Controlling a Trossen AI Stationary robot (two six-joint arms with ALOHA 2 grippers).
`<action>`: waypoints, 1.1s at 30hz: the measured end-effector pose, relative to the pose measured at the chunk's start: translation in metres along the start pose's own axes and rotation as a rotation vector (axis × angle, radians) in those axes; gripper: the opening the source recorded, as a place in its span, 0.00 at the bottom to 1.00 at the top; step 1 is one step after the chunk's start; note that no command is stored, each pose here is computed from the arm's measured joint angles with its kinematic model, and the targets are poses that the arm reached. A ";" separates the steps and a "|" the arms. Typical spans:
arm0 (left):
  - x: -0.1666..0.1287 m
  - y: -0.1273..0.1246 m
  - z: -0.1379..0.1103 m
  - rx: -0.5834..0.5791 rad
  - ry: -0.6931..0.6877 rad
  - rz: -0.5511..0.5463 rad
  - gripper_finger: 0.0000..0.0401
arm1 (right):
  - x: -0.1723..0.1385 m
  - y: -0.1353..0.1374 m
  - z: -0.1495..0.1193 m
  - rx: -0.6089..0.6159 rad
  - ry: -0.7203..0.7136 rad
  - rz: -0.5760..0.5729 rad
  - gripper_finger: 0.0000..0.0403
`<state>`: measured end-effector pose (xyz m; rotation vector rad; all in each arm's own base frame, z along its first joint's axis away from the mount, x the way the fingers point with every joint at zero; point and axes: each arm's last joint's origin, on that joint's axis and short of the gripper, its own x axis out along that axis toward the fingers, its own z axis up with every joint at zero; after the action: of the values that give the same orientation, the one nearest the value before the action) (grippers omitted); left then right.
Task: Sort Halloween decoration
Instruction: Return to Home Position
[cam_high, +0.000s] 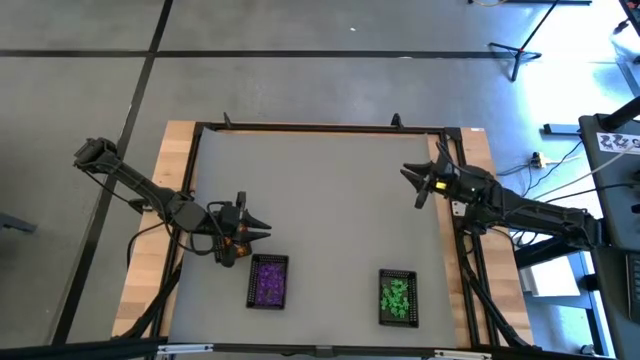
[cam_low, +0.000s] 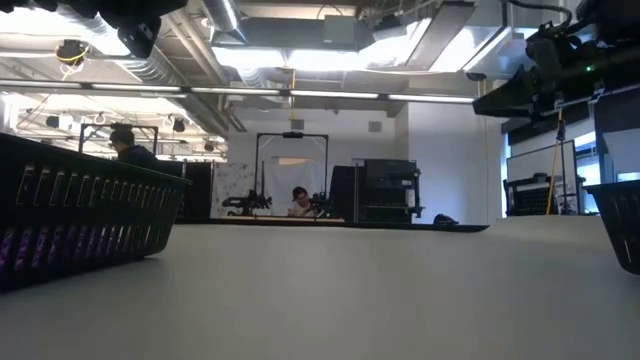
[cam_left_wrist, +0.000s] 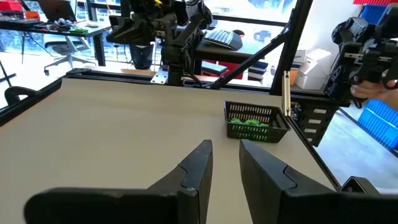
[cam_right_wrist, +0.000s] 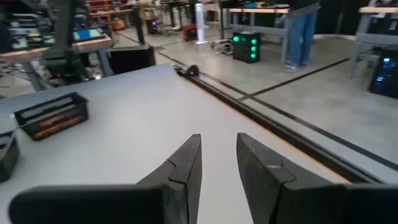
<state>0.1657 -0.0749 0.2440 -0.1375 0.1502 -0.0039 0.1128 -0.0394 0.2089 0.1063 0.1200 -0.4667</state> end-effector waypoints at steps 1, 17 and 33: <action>0.000 0.000 0.000 0.000 0.000 0.000 0.19 | 0.000 0.000 -0.002 0.000 0.000 0.010 0.24; 0.000 0.000 0.000 0.000 0.000 0.001 0.19 | 0.007 -0.005 -0.050 0.017 -0.045 -0.049 0.25; 0.000 0.000 0.000 0.000 0.000 0.000 0.19 | 0.007 -0.006 -0.053 0.007 -0.009 -0.051 0.25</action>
<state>0.1657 -0.0749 0.2440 -0.1375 0.1501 -0.0036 0.1118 -0.0406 0.1548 0.1081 0.1130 -0.5184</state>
